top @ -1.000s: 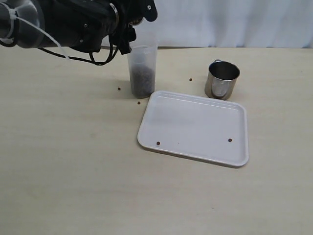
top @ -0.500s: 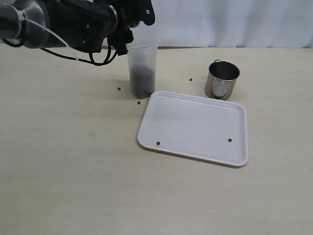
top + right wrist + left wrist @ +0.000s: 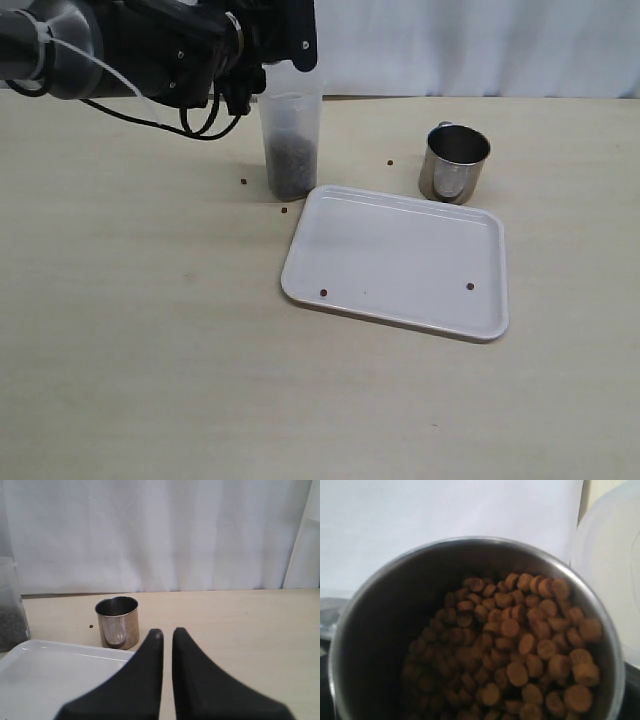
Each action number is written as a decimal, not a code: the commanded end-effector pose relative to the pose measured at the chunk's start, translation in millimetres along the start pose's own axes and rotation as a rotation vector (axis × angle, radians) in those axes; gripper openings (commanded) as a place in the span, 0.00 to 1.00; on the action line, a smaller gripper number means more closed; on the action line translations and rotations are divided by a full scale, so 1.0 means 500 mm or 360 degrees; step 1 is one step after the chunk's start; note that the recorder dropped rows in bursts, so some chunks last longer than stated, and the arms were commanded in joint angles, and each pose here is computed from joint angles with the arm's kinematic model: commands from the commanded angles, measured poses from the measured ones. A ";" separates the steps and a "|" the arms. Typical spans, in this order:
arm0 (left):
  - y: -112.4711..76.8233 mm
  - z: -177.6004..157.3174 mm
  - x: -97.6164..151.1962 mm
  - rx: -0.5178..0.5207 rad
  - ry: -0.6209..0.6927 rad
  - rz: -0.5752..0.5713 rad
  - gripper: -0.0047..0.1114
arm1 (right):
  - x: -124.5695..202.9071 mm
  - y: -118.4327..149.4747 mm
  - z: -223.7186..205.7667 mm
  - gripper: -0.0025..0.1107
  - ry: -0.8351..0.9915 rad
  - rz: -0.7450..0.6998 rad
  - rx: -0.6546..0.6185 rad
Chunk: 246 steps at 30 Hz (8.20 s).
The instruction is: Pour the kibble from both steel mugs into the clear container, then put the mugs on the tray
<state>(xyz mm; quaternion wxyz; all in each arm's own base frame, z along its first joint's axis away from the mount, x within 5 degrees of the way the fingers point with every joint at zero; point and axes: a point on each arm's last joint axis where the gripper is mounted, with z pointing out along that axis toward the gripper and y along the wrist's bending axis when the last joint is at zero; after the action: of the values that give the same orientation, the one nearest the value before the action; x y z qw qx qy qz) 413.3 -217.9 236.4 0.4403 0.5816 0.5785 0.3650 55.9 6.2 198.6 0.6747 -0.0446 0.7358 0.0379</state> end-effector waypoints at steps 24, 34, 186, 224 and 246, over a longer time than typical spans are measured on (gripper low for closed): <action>0.028 0.007 -0.009 -0.0080 0.0008 0.0196 0.04 | 0.003 0.000 0.000 0.07 0.0005 0.0003 -0.0006; 0.027 0.007 -0.010 -0.0079 0.0006 0.0247 0.04 | 0.003 0.000 0.000 0.07 0.0005 0.0003 -0.0006; 0.026 -0.010 -0.077 -0.0172 0.0278 0.1308 0.04 | 0.003 0.000 0.000 0.07 0.0005 0.0003 -0.0006; -0.029 -0.027 -0.117 -0.0154 0.0551 0.1460 0.04 | 0.003 0.000 0.000 0.07 0.0005 0.0003 -0.0006; -0.030 -0.028 -0.111 -0.0185 0.0613 0.1286 0.04 | 0.003 0.000 0.000 0.07 0.0005 0.0003 -0.0006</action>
<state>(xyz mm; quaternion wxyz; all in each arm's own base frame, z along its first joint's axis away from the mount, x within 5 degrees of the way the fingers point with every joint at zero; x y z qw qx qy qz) 393.3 -271.1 225.6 0.1606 0.6759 0.3358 0.6361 55.9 6.2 198.6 0.6747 -0.0439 0.7358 0.0385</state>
